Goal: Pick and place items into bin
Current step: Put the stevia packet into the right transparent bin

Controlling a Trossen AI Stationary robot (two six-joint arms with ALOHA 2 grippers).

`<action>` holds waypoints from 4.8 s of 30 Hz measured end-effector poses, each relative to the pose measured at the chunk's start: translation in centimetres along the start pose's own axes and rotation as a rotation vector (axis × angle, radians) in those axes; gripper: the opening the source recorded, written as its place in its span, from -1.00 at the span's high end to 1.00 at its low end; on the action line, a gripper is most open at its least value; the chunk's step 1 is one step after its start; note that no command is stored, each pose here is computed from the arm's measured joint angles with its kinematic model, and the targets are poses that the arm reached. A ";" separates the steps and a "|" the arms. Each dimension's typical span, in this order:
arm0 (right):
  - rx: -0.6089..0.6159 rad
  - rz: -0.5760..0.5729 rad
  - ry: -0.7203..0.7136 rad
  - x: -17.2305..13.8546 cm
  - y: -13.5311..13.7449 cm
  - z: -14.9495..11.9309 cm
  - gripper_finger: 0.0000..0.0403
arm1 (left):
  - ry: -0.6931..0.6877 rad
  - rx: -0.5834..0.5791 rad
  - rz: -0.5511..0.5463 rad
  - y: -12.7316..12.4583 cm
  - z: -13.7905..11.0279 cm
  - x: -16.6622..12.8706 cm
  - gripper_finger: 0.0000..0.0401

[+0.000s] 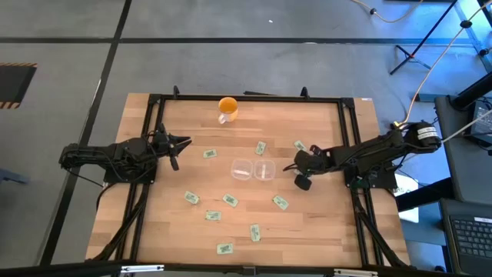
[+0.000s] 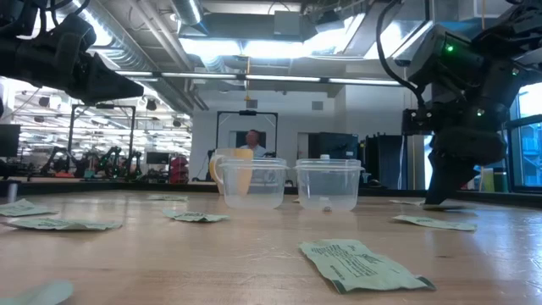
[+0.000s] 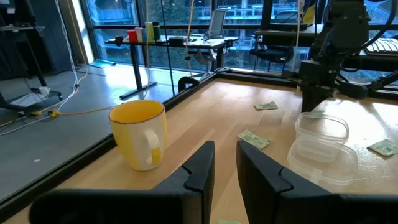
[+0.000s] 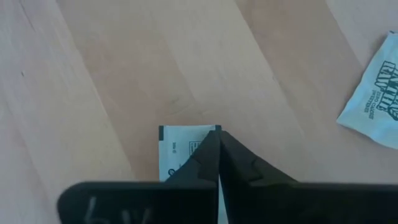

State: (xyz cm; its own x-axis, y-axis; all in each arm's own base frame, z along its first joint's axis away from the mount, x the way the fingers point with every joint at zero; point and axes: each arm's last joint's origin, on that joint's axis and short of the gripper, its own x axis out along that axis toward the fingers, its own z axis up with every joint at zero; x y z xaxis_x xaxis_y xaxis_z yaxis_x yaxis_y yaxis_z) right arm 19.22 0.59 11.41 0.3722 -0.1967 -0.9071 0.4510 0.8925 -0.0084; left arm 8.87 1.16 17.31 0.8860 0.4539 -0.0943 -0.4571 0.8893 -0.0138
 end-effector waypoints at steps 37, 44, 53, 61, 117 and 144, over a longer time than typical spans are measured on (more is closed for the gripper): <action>-0.246 0.153 -0.550 -6.4 4.2 11.2 1.00 | 0.000 0.000 0.000 0.0 0.0 0.0 0.70; -0.263 0.138 -0.499 -1.8 5.6 11.4 1.00 | 0.000 0.000 0.000 0.0 0.0 0.0 0.70; -0.257 0.123 -0.418 0.8 5.9 10.8 0.99 | 0.000 0.000 0.000 0.0 0.0 0.0 0.70; -0.289 0.153 -0.430 0.1 6.0 10.9 0.89 | 0.000 -0.001 0.000 0.0 0.0 0.0 0.70; 0.505 -0.167 0.054 -1.1 -6.5 3.7 0.58 | 0.004 -0.001 -0.053 -0.2 0.0 0.0 0.70; 0.532 -0.176 0.032 0.1 -6.7 1.9 0.66 | 0.004 -0.001 -0.052 -0.2 0.0 0.0 0.70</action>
State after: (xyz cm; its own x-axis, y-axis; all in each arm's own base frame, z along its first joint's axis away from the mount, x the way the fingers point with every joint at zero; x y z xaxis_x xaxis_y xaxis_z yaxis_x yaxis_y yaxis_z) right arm 17.80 -6.16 12.21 0.2330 -0.3040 -0.9237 0.8545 0.5175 0.0452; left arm 8.94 1.02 17.29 0.9084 0.4065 -0.0978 -0.4101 0.9118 -0.0194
